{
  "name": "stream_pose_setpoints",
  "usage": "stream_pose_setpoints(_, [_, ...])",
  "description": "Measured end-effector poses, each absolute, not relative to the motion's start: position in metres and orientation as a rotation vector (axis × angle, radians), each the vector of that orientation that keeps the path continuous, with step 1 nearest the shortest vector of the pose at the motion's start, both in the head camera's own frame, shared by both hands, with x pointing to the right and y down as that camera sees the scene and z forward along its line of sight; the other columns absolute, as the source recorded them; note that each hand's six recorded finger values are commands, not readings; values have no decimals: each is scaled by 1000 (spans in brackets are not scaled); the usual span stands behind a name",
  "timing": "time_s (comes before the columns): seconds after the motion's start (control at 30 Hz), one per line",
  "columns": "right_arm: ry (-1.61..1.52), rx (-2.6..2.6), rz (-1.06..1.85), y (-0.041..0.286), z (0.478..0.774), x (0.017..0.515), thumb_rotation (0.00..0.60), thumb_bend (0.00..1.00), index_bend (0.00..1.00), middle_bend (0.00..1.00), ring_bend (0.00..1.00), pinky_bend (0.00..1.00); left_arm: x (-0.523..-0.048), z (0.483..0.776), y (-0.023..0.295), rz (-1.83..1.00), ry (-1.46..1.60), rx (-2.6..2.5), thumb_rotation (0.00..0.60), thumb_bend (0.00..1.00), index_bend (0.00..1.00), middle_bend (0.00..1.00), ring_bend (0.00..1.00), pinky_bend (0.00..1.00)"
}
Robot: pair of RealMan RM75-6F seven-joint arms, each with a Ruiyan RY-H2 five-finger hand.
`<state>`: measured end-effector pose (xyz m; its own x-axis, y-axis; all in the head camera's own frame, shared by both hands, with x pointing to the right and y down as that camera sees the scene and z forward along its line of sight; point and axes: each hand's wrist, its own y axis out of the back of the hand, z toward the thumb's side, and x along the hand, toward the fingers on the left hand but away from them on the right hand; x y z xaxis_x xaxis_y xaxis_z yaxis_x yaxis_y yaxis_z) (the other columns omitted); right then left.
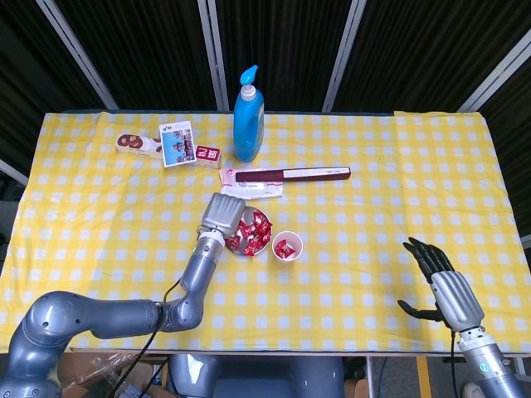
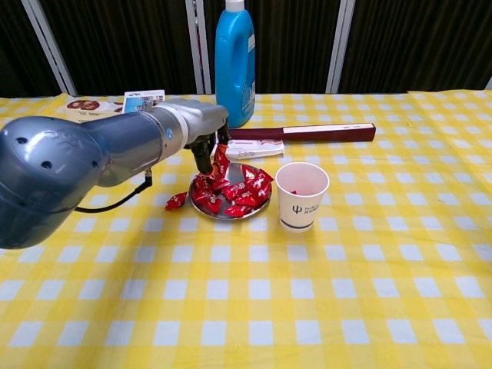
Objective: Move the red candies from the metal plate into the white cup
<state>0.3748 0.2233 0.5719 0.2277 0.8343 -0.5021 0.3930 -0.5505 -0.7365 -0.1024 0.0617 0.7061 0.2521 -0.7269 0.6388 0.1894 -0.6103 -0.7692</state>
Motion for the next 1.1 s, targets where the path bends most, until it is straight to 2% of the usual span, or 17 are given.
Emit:
stream_pose_setpoints(0.23, [-1129, -2043, 1279, 223, 572, 375, 600, 277, 0, 0, 0, 0, -95, 680, 57, -1397, 538, -1772, 600, 426, 560, 645, 871, 920])
stream_pose_setpoints(0.53, [-1132, -2041, 1279, 223, 572, 375, 600, 277, 0, 0, 0, 0, -57, 648, 66, -1239, 558, -1865, 600, 424, 548, 633, 871, 920])
stream_pose_setpoints(0.83, [-1134, -2043, 1277, 222, 571, 375, 600, 277, 0, 0, 0, 0, -22, 648, 91, -1170, 495, -1928, 600, 415, 524, 608, 871, 920])
stream_pose_setpoints(0.93, [-1136, -2045, 1275, 222, 571, 375, 600, 277, 0, 0, 0, 0, -14, 652, 95, -1171, 477, -1933, 600, 357, 494, 573, 870, 920])
stream_pose_setpoints(1.03, [-1137, -2046, 1275, 222, 571, 376, 600, 278, 0, 0, 0, 0, -11, 655, 99, -1182, 464, -1938, 600, 276, 442, 501, 869, 920])
stream_pose_setpoints(1.1, [-1137, -2047, 1274, 222, 571, 376, 600, 277, 0, 0, 0, 0, -9, 658, 101, -1192, 453, -1939, 600, 259, 407, 454, 868, 920])
